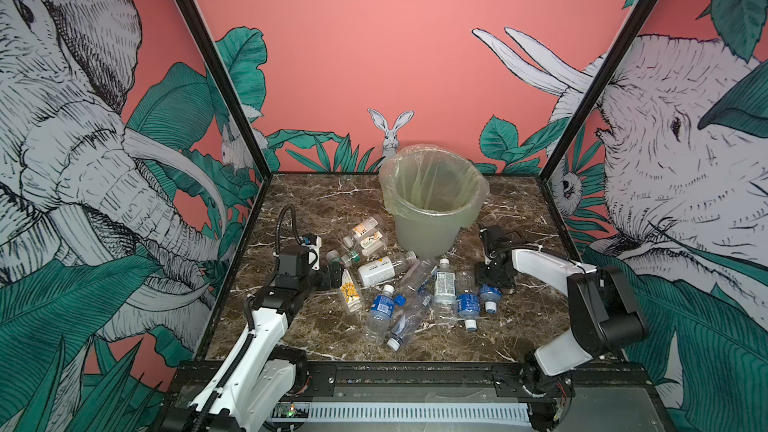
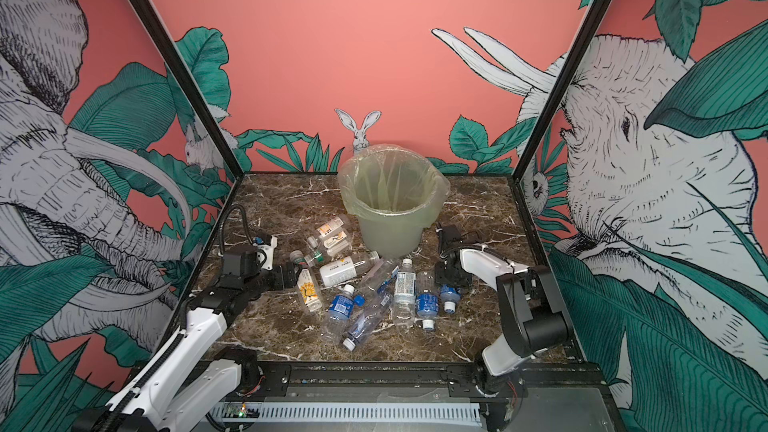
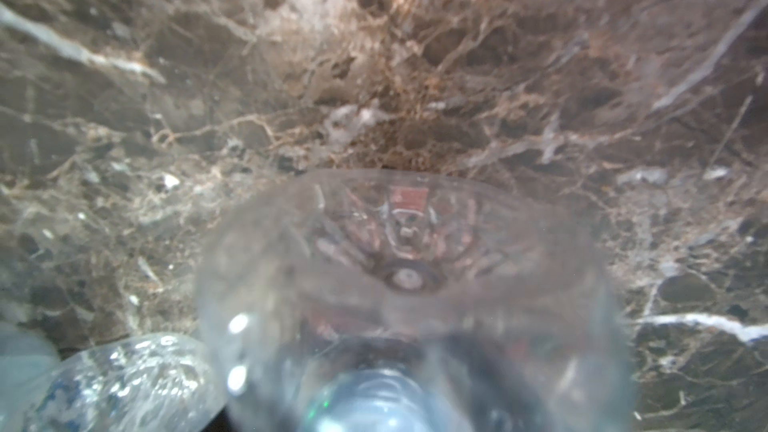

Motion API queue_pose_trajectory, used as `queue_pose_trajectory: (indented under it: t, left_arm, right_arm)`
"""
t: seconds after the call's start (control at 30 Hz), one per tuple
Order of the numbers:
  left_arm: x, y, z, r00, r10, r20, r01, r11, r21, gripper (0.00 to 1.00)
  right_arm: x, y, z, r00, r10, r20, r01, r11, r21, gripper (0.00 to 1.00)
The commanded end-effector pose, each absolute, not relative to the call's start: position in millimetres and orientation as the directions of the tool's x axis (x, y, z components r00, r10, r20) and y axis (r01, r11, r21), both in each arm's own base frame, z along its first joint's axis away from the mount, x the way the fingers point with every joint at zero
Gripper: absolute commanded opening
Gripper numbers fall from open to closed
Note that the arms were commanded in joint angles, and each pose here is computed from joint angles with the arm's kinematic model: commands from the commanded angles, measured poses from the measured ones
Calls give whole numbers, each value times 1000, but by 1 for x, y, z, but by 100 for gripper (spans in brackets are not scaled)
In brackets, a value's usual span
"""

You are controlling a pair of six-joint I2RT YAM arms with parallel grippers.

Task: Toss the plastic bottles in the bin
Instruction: 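Lift the blue-labelled bottle with the right gripper and carry it above the bin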

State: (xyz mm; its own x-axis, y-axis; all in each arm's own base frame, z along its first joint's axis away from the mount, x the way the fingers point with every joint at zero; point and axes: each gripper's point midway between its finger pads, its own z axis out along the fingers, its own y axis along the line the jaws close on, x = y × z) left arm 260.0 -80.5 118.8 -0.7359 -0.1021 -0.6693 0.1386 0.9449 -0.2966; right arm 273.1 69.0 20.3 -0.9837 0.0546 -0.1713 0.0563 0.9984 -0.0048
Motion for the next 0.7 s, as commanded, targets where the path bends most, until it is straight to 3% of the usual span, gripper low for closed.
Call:
queue_pose_trajectory:
  t: [0.0, 0.37, 0.67]
  left_arm:
    - [259, -81, 117, -740, -88, -667, 147, 947, -287, 90]
    - [259, -82, 123, -735, -92, -672, 151, 944, -294, 90]
    - [260, -85, 130, -732, -100, -673, 156, 938, -309, 89]
  right_arm:
    - [267, 60, 18, -983, 68, -169, 75, 997, -33, 57]
    - [274, 47, 67, -915, 83, -394, 104, 994, -32, 45]
    - [265, 49, 118, -788, 83, -609, 64, 997, 52, 44]
